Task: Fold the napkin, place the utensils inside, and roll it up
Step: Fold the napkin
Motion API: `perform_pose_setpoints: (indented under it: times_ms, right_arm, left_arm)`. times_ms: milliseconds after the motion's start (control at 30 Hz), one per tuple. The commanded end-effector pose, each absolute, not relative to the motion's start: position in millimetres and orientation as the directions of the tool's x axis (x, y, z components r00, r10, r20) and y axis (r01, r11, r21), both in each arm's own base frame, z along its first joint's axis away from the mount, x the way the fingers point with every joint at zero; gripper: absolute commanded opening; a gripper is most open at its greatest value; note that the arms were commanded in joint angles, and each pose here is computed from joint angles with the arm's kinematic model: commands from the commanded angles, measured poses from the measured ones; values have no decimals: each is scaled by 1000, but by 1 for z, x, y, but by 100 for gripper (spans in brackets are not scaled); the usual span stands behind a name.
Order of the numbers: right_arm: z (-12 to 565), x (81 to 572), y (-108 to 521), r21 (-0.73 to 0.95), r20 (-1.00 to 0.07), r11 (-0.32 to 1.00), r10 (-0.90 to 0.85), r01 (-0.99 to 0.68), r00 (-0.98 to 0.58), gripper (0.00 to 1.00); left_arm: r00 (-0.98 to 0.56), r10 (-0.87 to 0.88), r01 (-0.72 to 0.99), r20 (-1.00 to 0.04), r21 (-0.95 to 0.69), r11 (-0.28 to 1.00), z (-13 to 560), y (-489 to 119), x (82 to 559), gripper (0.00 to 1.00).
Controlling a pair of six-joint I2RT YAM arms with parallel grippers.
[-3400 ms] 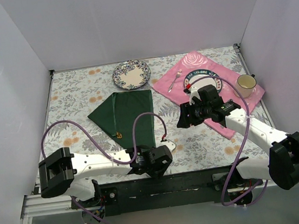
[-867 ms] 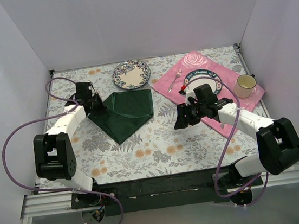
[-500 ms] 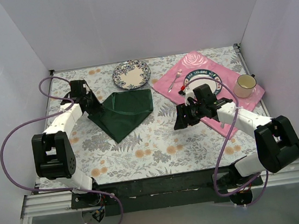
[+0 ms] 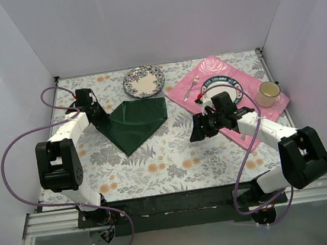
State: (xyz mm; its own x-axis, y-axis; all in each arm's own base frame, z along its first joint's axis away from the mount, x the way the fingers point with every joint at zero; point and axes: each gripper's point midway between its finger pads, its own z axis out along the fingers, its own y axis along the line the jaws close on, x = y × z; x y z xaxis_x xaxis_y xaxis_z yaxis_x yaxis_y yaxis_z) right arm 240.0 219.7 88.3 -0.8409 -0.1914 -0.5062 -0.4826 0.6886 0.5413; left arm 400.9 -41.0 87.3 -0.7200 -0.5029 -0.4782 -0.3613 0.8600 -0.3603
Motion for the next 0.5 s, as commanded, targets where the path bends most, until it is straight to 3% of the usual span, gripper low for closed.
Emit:
perform_pose_setpoints:
  times_ms: [0, 467]
  right_arm:
    - [102, 250, 226, 543, -550, 661, -185, -517, -814, 63]
    - [103, 253, 230, 559, -545, 648, -184, -518, -818, 63]
  left_arm:
    - [-677, -523, -378, -518, -365, 851, 98, -32, 411, 0]
    - [-683, -527, -389, -506, -359, 849, 93, -31, 407, 0]
